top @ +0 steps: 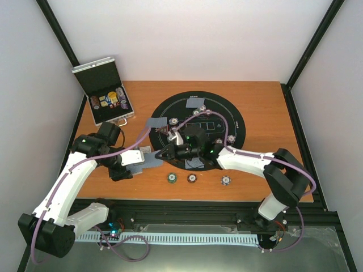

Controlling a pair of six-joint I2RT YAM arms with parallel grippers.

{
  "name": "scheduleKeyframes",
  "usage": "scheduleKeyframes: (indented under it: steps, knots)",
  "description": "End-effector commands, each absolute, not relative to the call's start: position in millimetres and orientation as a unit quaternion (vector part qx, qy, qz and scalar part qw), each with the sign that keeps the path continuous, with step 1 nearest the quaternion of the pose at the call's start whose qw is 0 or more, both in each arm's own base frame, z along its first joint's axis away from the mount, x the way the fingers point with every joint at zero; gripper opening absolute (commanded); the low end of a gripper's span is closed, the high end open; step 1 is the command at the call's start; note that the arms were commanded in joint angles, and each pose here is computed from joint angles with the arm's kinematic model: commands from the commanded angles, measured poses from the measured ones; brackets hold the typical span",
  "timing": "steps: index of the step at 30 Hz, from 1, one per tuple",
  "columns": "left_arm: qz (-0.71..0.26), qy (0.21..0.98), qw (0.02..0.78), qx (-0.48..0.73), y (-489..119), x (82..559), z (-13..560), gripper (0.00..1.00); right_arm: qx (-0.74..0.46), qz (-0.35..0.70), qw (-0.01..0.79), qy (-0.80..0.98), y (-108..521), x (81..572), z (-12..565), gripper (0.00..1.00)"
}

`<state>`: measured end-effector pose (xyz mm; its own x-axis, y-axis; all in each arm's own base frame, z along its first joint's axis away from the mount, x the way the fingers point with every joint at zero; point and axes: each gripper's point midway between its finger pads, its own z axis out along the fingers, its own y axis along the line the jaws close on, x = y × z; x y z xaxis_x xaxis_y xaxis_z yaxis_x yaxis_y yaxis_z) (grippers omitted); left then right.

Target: Distribute texas hold em gaming equipment

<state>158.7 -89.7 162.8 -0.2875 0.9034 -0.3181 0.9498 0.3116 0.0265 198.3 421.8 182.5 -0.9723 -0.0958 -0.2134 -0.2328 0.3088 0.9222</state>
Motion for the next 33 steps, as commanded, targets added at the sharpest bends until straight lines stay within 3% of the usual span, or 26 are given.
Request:
scheduleKeyframes:
  steps: [1,7,16,19,26,33]
  knots:
    - [-0.079,0.791,0.153,0.587,-89.6,159.3,167.7,0.01,-0.1,0.55,0.094,0.824,389.3,223.2,191.9,0.03]
    - [-0.079,0.791,0.153,0.587,-89.7,159.4,168.7,0.01,-0.107,0.459,0.156,0.868,340.0,282.3,197.4,0.03]
    - [-0.078,0.793,0.148,0.585,-88.7,159.2,167.3,0.01,-0.188,0.059,0.299,0.934,270.0,397.1,174.7,0.03]
    - [-0.078,0.794,0.148,0.584,-89.0,160.1,167.5,0.01,-0.228,-0.022,0.338,0.913,268.9,422.2,174.3,0.03]
    - [-0.08,0.796,0.145,0.583,-89.4,161.6,166.3,0.01,-0.379,-0.22,0.406,0.802,301.0,448.1,161.0,0.03]
    - [-0.077,0.796,0.149,0.582,-89.4,163.5,169.0,0.01,-0.503,-0.253,0.419,0.712,337.1,442.1,113.9,0.03]
